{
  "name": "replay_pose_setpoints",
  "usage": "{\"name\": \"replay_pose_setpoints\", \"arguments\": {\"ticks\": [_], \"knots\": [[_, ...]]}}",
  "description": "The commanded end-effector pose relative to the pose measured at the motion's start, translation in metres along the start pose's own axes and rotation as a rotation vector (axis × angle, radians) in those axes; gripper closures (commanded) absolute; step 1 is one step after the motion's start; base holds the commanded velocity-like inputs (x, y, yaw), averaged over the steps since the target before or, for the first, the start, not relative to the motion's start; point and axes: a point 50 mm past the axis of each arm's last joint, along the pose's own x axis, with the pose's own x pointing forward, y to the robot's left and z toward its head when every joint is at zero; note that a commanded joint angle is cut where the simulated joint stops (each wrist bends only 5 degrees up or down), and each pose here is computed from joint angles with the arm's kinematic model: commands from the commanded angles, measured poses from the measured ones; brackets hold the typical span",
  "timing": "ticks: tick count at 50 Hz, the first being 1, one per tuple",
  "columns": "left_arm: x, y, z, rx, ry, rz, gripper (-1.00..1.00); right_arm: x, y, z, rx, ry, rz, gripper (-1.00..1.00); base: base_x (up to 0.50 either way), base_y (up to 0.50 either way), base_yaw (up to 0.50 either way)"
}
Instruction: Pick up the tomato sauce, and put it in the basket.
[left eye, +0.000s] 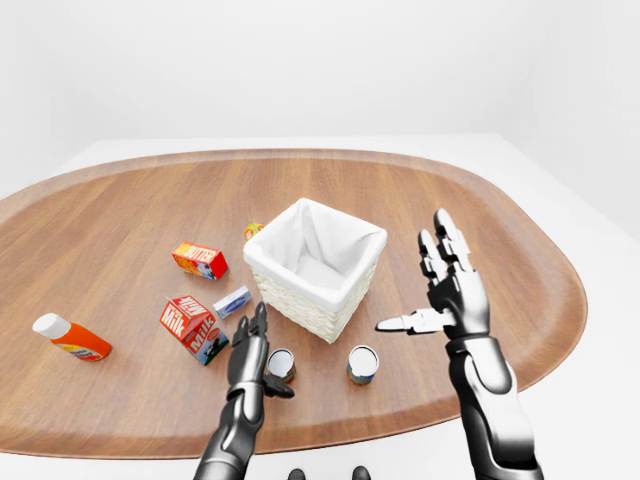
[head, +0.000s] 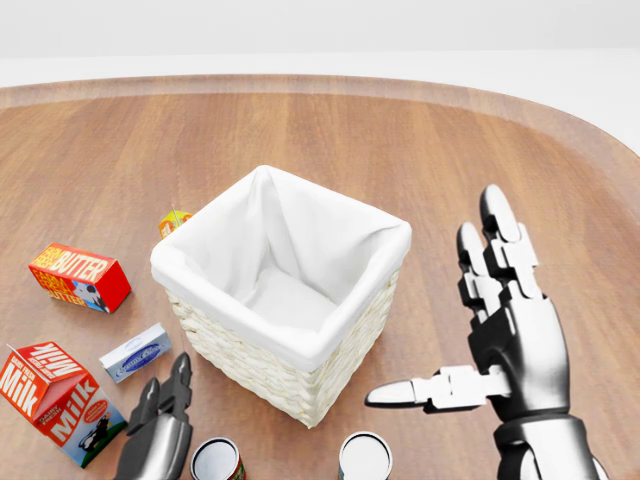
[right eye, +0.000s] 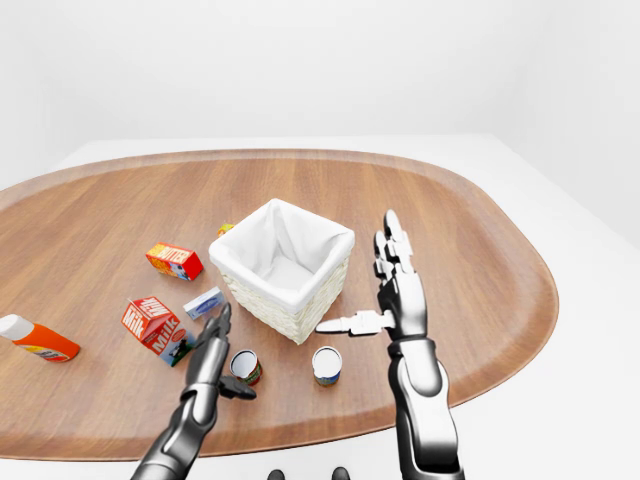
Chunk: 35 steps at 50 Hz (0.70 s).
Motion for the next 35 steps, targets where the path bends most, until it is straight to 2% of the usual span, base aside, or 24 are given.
{"name": "replay_pose_setpoints", "arguments": {"ticks": [1, 17, 18, 19, 35], "knots": [[0.0015, -0.0034, -0.0017, 0.018, 0.009, -0.003, -1.0, -0.0009, 0.0006, -0.0001, 0.0, 0.001, 0.001, -1.0, 0.0, 0.0, 0.0], [-0.0006, -0.007, 0.0006, 0.021, 0.0, -0.016, -1.0, -0.0012, 0.0003, -0.0013, 0.002, 0.007, 0.001, -1.0, 0.0, 0.0, 0.0], [-0.0003, -0.0066, 0.0008, 0.015, 0.001, -0.015, 0.27, -0.0011, 0.0003, -0.0014, 0.002, 0.007, 0.001, -1.0, 0.0, 0.0, 0.0], [-0.0004, -0.0056, 0.0022, 0.006, -0.003, -0.018, 1.0, -0.0008, 0.0003, -0.0016, 0.003, 0.007, 0.001, -1.0, 0.0, 0.0, 0.0], [0.0017, -0.0071, -0.0009, 0.024, 0.01, -0.015, 1.0, -0.0001, -0.0002, -0.0005, 0.003, 0.002, 0.0, -1.0, 0.0, 0.0, 0.0]]}}
